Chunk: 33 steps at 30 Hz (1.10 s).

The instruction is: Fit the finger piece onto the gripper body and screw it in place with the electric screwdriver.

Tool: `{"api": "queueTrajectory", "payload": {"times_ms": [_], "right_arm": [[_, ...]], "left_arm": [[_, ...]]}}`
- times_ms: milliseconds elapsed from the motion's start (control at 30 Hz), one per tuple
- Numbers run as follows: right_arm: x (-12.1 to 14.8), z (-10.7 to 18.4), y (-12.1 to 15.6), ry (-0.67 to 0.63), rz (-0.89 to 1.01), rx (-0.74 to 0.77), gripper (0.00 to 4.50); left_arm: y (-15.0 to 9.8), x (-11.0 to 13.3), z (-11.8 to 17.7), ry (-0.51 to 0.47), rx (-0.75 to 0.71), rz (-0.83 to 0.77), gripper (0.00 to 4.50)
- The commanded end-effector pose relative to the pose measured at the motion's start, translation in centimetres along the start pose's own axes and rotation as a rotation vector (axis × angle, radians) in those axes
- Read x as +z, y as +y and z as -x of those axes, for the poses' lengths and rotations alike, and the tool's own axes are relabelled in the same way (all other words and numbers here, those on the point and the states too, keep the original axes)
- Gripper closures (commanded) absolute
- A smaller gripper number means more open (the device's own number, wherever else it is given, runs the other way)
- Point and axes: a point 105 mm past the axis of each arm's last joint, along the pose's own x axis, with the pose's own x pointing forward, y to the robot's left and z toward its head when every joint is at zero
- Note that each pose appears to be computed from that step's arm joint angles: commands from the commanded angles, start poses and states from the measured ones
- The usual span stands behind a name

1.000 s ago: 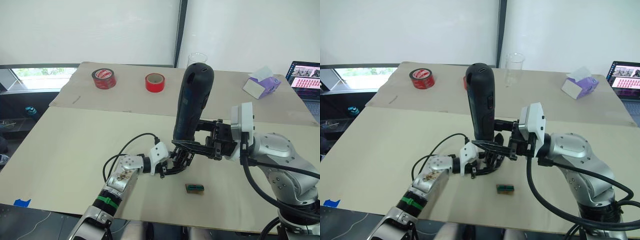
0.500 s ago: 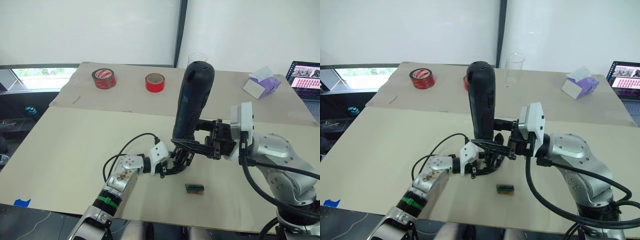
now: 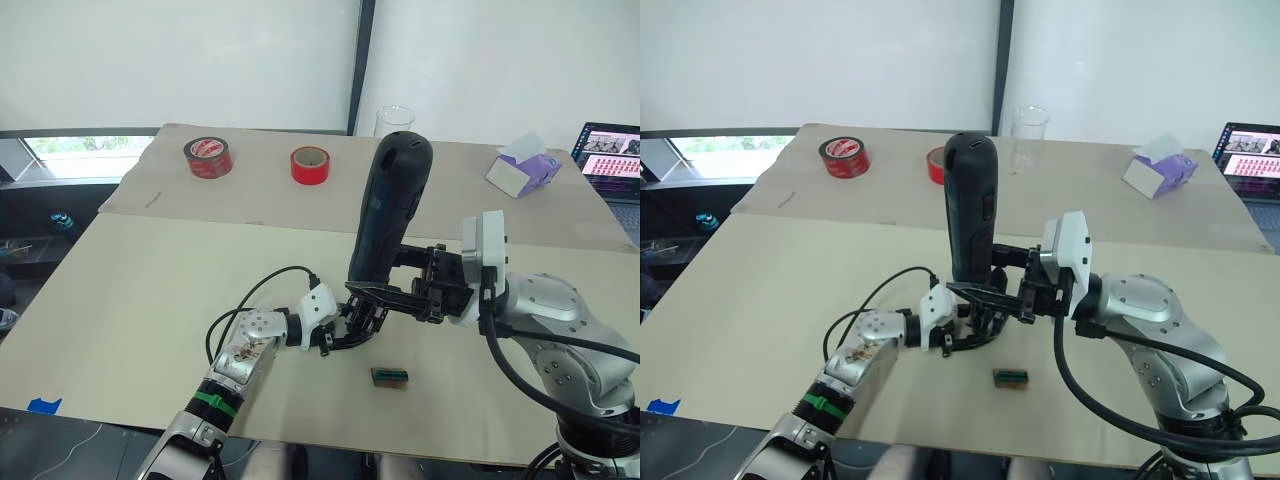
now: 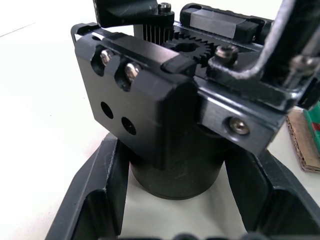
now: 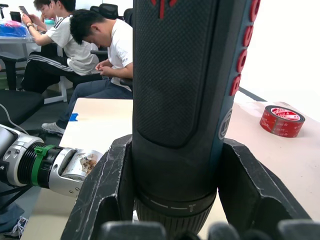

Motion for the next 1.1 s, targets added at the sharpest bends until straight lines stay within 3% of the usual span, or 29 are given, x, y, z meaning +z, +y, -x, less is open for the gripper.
{"api": "queueTrajectory", "payload": {"times_ms": [33, 333, 667, 1100], "right_arm": [[1.0, 0.2, 0.0, -0.028, 0.064, -0.005, 2.58], [0.3, 0.1, -0.5, -0.019, -0.006, -0.047, 2.58], [-2.6, 0.0, -0.8, 0.074, -0.138, -0.084, 2.58], [-4.4, -0.8, -0.3, 0.133, -0.141, -0.075, 2.58]], "left_arm": [[-1.5, -2.0, -0.5, 0.061, -0.055, 0.065, 2.23], [-1.4, -2.0, -0.5, 0.063, -0.055, 0.064, 2.23], [-1.3, -1.9, -0.5, 0.063, -0.052, 0.065, 2.23], [-1.1, -1.9, -0.4, 0.062, -0.046, 0.069, 2.23]]}}
